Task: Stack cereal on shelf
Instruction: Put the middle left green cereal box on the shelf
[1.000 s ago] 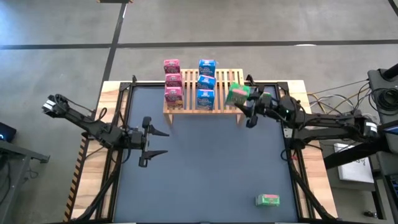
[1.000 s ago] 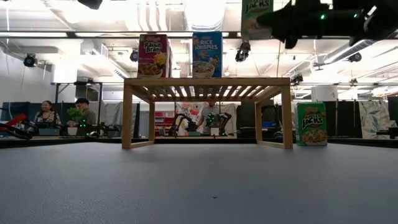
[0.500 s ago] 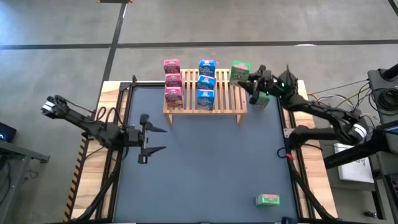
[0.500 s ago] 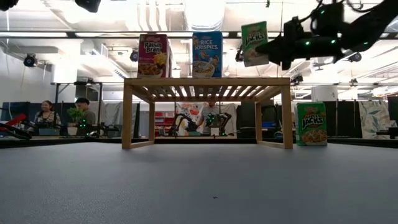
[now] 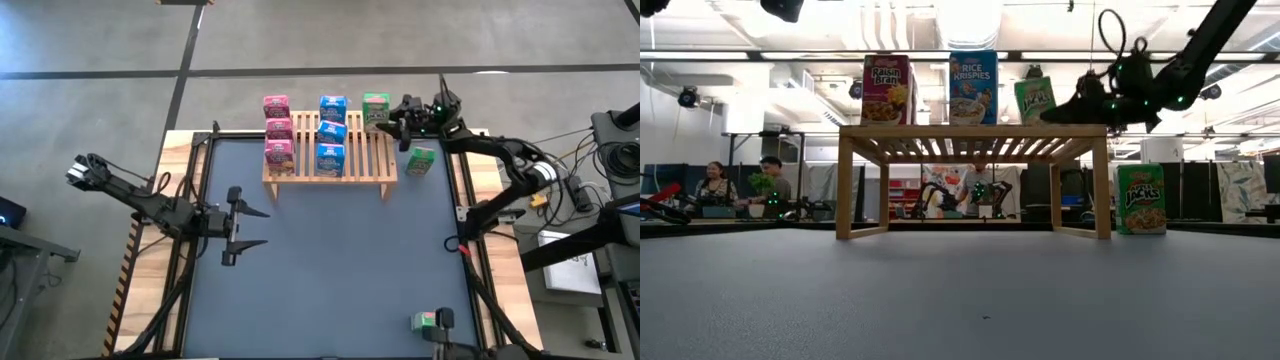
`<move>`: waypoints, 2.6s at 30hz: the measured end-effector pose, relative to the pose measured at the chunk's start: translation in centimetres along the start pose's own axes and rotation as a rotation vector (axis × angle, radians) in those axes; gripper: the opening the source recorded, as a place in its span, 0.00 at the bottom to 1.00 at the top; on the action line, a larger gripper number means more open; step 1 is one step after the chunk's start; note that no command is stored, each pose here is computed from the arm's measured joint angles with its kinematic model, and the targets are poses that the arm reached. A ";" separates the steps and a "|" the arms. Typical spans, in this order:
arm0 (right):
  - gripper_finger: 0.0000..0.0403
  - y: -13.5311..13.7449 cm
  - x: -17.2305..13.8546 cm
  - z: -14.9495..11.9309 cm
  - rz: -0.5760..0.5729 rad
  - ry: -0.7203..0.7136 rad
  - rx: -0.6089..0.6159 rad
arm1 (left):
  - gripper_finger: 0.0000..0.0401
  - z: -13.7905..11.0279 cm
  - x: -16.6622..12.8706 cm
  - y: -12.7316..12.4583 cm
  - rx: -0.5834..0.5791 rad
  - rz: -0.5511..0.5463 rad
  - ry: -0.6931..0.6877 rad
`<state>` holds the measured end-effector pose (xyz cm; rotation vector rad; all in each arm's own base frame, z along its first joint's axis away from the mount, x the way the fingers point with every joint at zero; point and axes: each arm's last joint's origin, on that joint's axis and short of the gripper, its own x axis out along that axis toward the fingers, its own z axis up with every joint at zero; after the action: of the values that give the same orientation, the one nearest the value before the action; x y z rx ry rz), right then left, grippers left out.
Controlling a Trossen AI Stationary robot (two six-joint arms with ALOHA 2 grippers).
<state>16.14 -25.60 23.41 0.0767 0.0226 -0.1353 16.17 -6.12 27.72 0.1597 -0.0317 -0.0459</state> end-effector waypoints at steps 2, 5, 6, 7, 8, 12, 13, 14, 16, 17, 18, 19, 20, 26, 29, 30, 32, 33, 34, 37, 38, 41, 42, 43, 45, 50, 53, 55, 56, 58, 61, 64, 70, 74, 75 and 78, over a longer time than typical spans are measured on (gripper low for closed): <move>0.44 -0.6 0.1 -0.6 -0.009 0.006 0.008 | 0.66 -0.1 0.0 0.0 0.000 -0.001 0.008; 0.44 -1.3 0.2 -1.2 -0.017 0.009 0.014 | 0.66 -0.1 0.0 0.0 -0.005 -0.002 0.013; 0.44 -1.5 0.2 -1.3 -0.020 0.006 0.010 | 0.66 -0.2 0.0 0.0 -0.008 -0.002 0.014; 0.44 -1.6 0.2 -1.3 -0.020 0.002 0.009 | 0.66 -0.2 0.0 0.0 -0.008 -0.002 0.019; 0.44 -1.8 0.3 -1.4 -0.020 -0.001 0.008 | 0.66 -0.3 0.0 0.0 -0.006 -0.002 0.024; 0.44 -2.2 0.6 -1.5 -0.021 0.000 0.011 | 0.66 -0.4 0.0 0.0 -0.003 0.002 0.034; 0.44 -2.3 0.6 -1.5 -0.021 0.000 0.012 | 0.66 -0.5 0.0 0.1 -0.007 0.004 0.035; 0.44 -2.4 0.7 -1.6 -0.020 0.001 0.014 | 0.66 -0.5 0.1 0.1 -0.009 0.007 0.037; 0.44 -2.4 0.7 -1.7 -0.018 0.004 0.016 | 0.66 -0.6 0.1 0.2 -0.011 0.013 0.043; 0.44 -2.5 0.8 -1.8 -0.018 0.005 0.016 | 0.66 -0.6 0.2 0.2 -0.011 0.016 0.047; 0.44 -2.5 0.8 -1.9 -0.019 0.006 0.018 | 0.66 -0.7 0.3 0.3 -0.013 0.019 0.052; 0.44 -2.6 0.8 -2.0 -0.017 0.008 0.019 | 0.66 -0.8 0.4 0.3 -0.012 0.023 0.058; 0.45 -2.6 0.9 -2.1 -0.012 0.009 0.020 | 0.66 -0.9 0.4 0.3 -0.011 0.026 0.065; 0.55 -2.5 0.9 -2.4 0.000 0.024 0.049 | 0.66 -1.2 0.7 0.5 -0.015 0.042 0.078; 0.61 -2.5 0.9 -2.3 0.002 0.023 0.054 | 0.66 -1.2 0.7 0.5 -0.021 0.043 0.080; 0.62 -2.5 0.9 -2.3 0.002 0.022 0.055 | 0.66 -1.2 0.7 0.5 -0.022 0.043 0.080; 0.64 -2.5 0.9 -2.3 0.002 0.021 0.052 | 0.66 -1.2 0.7 0.5 -0.022 0.044 0.080; 0.65 -2.5 0.9 -2.3 0.002 0.020 0.050 | 0.66 -1.2 0.7 0.6 -0.024 0.044 0.080; 0.65 -2.5 0.9 -2.3 0.002 0.020 0.046 | 0.66 -1.2 0.7 0.6 -0.025 0.044 0.081; 0.64 -2.4 0.9 -2.2 0.004 0.019 0.023 | 0.66 -1.2 0.7 0.6 -0.025 0.044 0.081; 0.63 -2.4 0.9 -2.2 0.011 0.018 0.018 | 0.66 -1.2 0.7 0.6 -0.025 0.044 0.081; 0.60 -2.4 0.9 -2.2 0.029 0.017 0.015 | 0.66 -1.2 0.7 0.6 -0.025 0.044 0.081; 0.59 -2.4 0.9 -2.2 0.035 0.017 0.015 | 0.66 -1.3 0.7 0.5 -0.025 0.044 0.083; 0.58 -2.4 0.9 -2.1 0.041 0.016 0.014 | 0.66 -1.3 0.7 0.5 -0.024 0.044 0.084; 0.57 -2.4 1.0 -1.9 0.052 0.012 0.009 | 0.66 -1.4 0.7 0.6 -0.023 0.045 0.086; 0.56 -2.6 1.2 -1.1 0.057 -0.001 0.002 | 0.66 -1.4 0.7 0.6 -0.024 0.047 0.087; 0.56 -2.7 1.3 -0.8 0.057 -0.006 0.006 | 0.66 -1.4 0.7 0.6 -0.027 0.048 0.086; 0.56 -2.8 1.3 -0.6 0.058 -0.008 0.008 | 0.66 -1.4 0.7 0.6 -0.028 0.048 0.086; 0.56 -2.8 1.3 -0.6 0.057 -0.009 0.011 | 0.66 -1.4 0.7 0.6 -0.029 0.048 0.086; 0.56 -2.9 1.4 -0.4 0.055 -0.009 0.031 | 0.66 -1.4 0.7 0.6 -0.031 0.047 0.087; 0.57 -2.9 1.4 -0.3 0.055 -0.007 0.044 | 0.66 -1.4 0.7 0.6 -0.033 0.047 0.090; 0.59 -2.9 1.4 -0.4 0.054 0.000 0.055 | 0.66 -1.5 0.7 0.6 -0.034 0.046 0.096; 0.64 -2.9 1.4 -0.4 0.056 0.005 0.065 | 0.66 -1.6 0.7 0.6 -0.040 0.046 0.103; 0.66 -2.5 1.1 0.3 0.057 -0.003 0.058 | 0.66 -1.6 0.7 0.6 -0.040 0.046 0.103; 0.66 -2.4 1.1 0.5 0.057 -0.002 0.054 | 0.66 -1.6 0.7 0.6 -0.040 0.046 0.103; 0.67 -1.9 0.7 1.1 0.049 0.013 0.046 | 0.66 -1.6 0.7 0.6 -0.039 0.046 0.104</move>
<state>16.60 -27.64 24.33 0.1242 0.0308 -0.0867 16.98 -5.34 26.25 0.1217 0.0691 0.0076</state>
